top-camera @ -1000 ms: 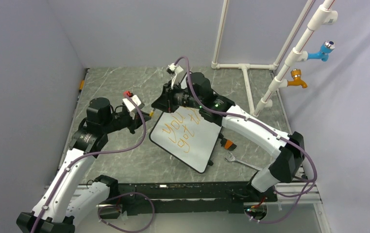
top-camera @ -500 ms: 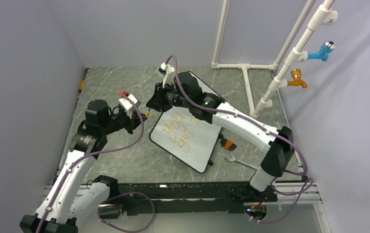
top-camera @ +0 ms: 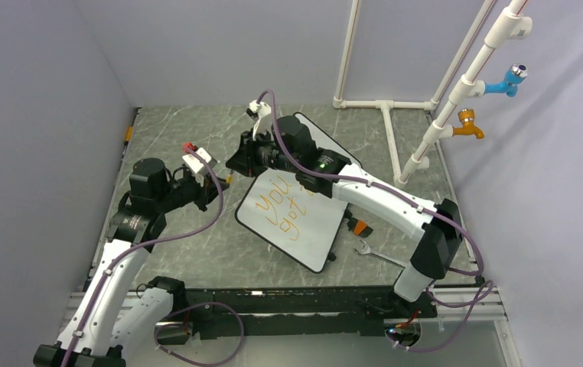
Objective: Write a sentence on the whiteboard
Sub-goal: Insert the whiteboard marker without the cap into the pen cap, then pass from the right arm to the left
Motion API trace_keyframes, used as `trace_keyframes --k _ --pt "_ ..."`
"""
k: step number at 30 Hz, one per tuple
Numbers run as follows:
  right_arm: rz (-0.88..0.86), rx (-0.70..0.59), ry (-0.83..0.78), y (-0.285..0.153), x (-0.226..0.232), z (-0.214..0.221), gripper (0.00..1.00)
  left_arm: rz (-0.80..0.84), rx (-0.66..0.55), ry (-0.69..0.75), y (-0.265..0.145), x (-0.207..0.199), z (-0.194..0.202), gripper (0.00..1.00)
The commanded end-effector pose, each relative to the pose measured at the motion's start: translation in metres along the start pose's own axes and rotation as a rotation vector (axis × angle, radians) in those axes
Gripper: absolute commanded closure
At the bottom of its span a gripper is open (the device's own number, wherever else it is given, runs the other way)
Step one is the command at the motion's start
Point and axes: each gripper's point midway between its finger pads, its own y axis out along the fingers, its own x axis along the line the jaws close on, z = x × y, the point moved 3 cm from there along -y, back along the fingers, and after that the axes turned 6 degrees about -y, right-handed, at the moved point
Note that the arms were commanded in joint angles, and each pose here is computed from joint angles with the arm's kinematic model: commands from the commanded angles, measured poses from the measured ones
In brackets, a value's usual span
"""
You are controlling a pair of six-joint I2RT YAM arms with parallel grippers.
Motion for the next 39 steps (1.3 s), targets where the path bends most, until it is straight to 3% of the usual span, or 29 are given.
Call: trace_keyframes --k 1,5,10,23,27,28,29,30,35,39 --pt "-0.031 0.210 -0.004 0.010 0.015 0.060 1.00 0.151 -0.274 0.224 -0.011 -0.029 -0.073 1.00" --pt "0.022 0.186 -0.043 0.007 0.008 0.044 1.00 0.150 -0.268 0.232 -0.012 -0.030 -0.068 0.84" --pt "0.023 0.157 -0.047 0.002 0.007 0.029 1.00 0.155 -0.251 0.230 -0.011 -0.030 -0.063 0.74" --pt "0.058 0.107 -0.063 -0.003 0.001 0.008 1.00 0.120 -0.236 0.230 -0.012 -0.026 -0.058 0.63" --pt "0.098 0.068 -0.068 -0.008 -0.012 -0.009 1.00 0.095 -0.238 0.236 -0.014 -0.024 -0.057 0.43" --pt "0.102 0.059 -0.068 -0.009 -0.014 -0.014 1.00 0.093 -0.239 0.237 -0.015 -0.024 -0.057 0.31" --pt "0.104 0.050 -0.066 -0.011 -0.016 -0.018 1.00 0.090 -0.237 0.235 -0.015 -0.023 -0.057 0.10" --pt "0.109 0.042 -0.066 -0.013 -0.019 -0.022 1.00 0.087 -0.239 0.238 -0.015 -0.023 -0.057 0.02" --pt "0.105 0.012 -0.071 -0.019 -0.020 -0.037 1.00 0.083 -0.234 0.237 -0.015 -0.022 -0.056 0.01" --pt "0.057 0.008 -0.069 -0.022 -0.011 -0.039 1.00 0.081 -0.235 0.236 -0.014 -0.021 -0.057 0.06"
